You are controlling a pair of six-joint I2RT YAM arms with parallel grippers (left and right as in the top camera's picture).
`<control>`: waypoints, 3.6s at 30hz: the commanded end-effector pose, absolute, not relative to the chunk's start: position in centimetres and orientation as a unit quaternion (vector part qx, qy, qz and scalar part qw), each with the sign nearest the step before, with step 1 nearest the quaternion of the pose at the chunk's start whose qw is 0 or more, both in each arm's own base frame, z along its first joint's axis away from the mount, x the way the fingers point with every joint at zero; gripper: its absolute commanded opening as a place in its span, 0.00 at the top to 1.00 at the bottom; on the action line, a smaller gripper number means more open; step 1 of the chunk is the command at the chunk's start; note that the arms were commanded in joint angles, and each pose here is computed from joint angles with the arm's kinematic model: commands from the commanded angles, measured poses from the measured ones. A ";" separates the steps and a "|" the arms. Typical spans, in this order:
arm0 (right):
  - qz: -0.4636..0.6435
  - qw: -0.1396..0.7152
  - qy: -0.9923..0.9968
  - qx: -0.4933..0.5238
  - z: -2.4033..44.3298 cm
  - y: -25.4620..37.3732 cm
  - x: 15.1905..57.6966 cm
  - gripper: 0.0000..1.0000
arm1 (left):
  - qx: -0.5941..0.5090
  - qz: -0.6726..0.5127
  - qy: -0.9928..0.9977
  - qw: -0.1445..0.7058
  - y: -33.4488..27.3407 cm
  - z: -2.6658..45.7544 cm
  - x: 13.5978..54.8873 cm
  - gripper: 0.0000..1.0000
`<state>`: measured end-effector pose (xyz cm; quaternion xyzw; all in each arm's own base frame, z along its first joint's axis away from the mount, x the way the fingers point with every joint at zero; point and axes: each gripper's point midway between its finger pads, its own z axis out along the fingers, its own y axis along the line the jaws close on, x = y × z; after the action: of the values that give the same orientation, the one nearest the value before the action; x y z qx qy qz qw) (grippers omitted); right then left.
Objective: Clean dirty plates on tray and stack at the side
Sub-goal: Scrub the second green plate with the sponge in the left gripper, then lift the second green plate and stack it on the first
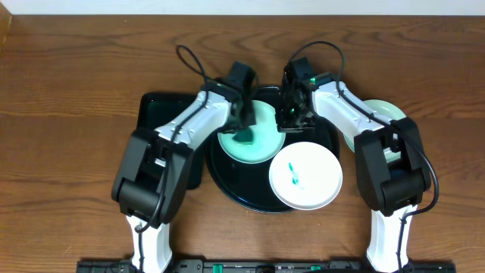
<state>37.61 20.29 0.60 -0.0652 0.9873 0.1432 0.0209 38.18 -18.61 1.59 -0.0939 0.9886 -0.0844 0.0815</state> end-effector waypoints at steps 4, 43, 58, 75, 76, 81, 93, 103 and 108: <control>0.129 0.001 0.989 -0.071 -1.0 19.7 36.6 0.99 | -0.100 -0.057 0.993 -0.004 -16.6 0.1 34.6 0.93; 0.146 -0.012 0.987 -0.069 -1.1 20.2 35.9 0.99 | 0.055 -0.261 0.963 0.023 -26.0 2.9 35.4 0.93; 0.147 -0.012 0.987 -0.069 -1.1 20.2 35.9 0.99 | -0.130 -0.041 0.991 -0.014 -17.8 0.3 33.4 0.93; 0.148 -0.011 0.986 -0.069 -1.1 20.3 36.0 0.99 | -0.102 0.050 0.988 0.103 -14.1 1.3 38.0 0.93; 0.148 -0.011 0.986 -0.069 -1.1 20.3 36.0 0.99 | -0.102 0.054 0.989 0.095 -14.0 1.8 37.7 0.93; 0.144 -0.010 0.987 -0.069 -1.1 20.1 36.0 0.99 | -0.102 0.068 0.990 0.072 -13.2 7.8 36.6 0.92; 0.106 0.003 0.992 -0.075 0.2 19.4 36.5 0.99 | -0.153 0.024 0.982 0.110 -5.8 19.5 34.4 0.93; -0.033 0.154 0.981 -0.109 8.3 18.8 38.9 0.99 | -0.224 0.039 0.970 0.086 -0.5 18.5 34.1 0.93; -0.144 0.270 0.947 -0.093 14.9 17.3 39.4 0.99 | -0.226 0.038 0.969 0.090 -0.4 18.5 34.2 0.93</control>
<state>37.54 19.56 9.14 -0.1238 0.9782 -0.0401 0.1618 34.25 -0.67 18.72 -0.2307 0.9682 0.0324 0.0912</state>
